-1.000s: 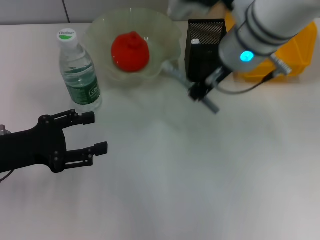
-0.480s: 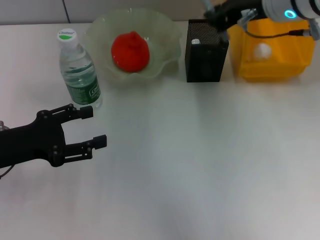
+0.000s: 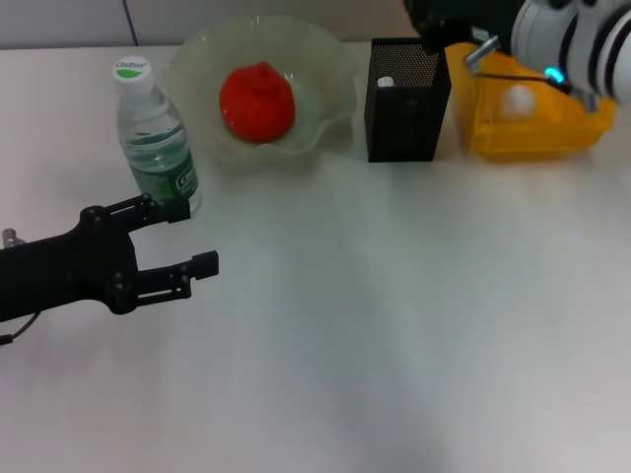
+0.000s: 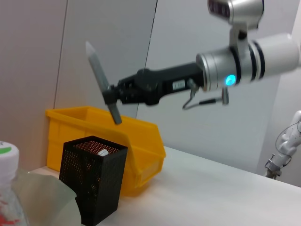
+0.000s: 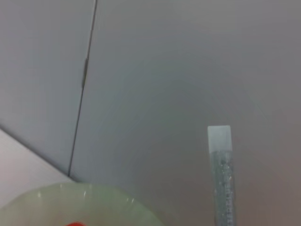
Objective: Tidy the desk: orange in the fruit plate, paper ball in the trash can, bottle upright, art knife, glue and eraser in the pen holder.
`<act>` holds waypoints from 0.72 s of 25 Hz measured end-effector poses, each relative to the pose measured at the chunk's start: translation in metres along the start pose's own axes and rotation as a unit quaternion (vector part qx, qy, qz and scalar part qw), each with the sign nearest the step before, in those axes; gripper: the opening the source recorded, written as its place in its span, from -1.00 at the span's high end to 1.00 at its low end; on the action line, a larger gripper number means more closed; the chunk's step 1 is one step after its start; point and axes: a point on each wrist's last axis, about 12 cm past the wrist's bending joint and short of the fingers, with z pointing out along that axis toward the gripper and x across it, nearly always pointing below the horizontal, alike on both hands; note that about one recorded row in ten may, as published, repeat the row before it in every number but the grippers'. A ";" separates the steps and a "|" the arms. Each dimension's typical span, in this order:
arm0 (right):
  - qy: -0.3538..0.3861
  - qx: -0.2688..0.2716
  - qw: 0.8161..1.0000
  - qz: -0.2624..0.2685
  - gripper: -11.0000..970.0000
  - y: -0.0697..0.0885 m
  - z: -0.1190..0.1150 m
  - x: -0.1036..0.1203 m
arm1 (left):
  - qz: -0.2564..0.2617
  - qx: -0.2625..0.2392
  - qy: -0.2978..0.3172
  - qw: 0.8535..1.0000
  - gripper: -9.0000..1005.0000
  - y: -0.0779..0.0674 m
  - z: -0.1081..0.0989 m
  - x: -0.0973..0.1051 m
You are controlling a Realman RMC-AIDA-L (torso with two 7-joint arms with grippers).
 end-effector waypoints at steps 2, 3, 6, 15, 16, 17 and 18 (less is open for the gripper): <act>-0.010 0.009 1.000 -0.001 0.69 0.004 0.006 0.011 | 0.001 0.000 0.000 1.000 -0.62 0.001 0.002 -0.001; -0.013 0.015 1.000 -0.002 0.69 0.006 0.010 0.016 | 0.000 0.001 0.000 1.000 -0.62 0.001 0.003 -0.001; -0.009 0.023 1.000 -0.005 0.69 0.011 0.017 0.026 | -0.001 0.002 0.000 1.000 -0.62 0.002 0.005 -0.001; -0.004 0.016 1.000 -0.010 0.69 0.017 0.023 0.028 | 0.000 -0.001 0.003 1.000 -0.62 0.004 0.006 -0.002; -0.003 0.016 1.000 -0.010 0.68 0.017 0.024 0.028 | 0.001 -0.001 0.003 1.000 -0.62 0.004 0.006 -0.002; -0.002 0.015 1.000 -0.009 0.68 0.018 0.025 0.028 | 0.001 -0.001 0.003 1.000 -0.62 0.004 0.006 -0.002; -0.001 0.015 1.000 -0.008 0.67 0.018 0.026 0.028 | 0.001 -0.001 0.003 1.000 -0.62 0.004 0.006 -0.002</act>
